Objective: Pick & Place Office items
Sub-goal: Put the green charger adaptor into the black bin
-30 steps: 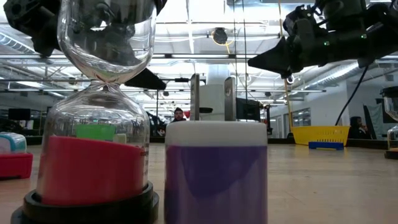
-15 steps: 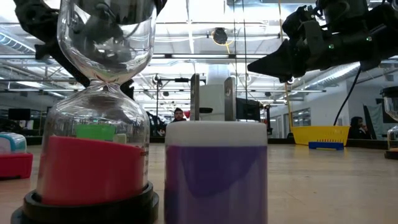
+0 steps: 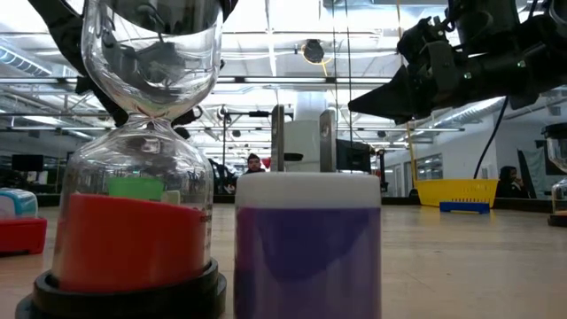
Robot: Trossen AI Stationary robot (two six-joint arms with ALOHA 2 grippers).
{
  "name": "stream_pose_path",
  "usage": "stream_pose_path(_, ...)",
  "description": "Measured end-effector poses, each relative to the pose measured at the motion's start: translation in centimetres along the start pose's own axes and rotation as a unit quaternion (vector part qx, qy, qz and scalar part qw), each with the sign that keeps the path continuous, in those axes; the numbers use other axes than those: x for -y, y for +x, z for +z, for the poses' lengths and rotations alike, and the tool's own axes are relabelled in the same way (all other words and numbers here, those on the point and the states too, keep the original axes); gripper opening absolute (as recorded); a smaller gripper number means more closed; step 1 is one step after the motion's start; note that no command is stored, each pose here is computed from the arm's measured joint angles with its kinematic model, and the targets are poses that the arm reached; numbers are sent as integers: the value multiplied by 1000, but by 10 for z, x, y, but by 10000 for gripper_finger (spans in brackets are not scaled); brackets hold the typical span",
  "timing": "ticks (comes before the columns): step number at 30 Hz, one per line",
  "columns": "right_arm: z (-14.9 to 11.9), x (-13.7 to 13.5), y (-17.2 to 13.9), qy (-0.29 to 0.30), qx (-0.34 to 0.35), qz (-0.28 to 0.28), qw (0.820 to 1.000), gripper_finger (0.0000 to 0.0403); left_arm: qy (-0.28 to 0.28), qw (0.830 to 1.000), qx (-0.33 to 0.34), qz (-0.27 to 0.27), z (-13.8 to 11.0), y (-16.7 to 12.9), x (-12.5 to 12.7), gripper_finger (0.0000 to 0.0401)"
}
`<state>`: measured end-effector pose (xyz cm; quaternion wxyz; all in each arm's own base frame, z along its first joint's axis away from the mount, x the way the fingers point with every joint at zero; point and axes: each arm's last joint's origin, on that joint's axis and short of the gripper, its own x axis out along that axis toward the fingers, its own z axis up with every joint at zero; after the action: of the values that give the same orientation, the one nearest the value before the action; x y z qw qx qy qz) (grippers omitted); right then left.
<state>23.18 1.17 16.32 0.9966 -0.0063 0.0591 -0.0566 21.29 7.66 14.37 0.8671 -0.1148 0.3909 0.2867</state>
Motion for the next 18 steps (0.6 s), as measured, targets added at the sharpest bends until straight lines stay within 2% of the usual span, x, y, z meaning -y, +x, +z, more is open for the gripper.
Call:
stream_pose_path(5, 1, 0, 0, 1, 7, 0, 1000, 1, -14, 998, -51, 14, 12, -4, -9, 260)
stream_pose_path(9, 2, 0, 0, 2, 9, 0, 1000, 2, -21, 998, -46, -40, 27, -8, -6, 255)
stream_pose_path(18, 1, 0, 0, 1, 6, 1, 1000, 1, -13, 990, -138, 5, 35, 17, -1, 279)
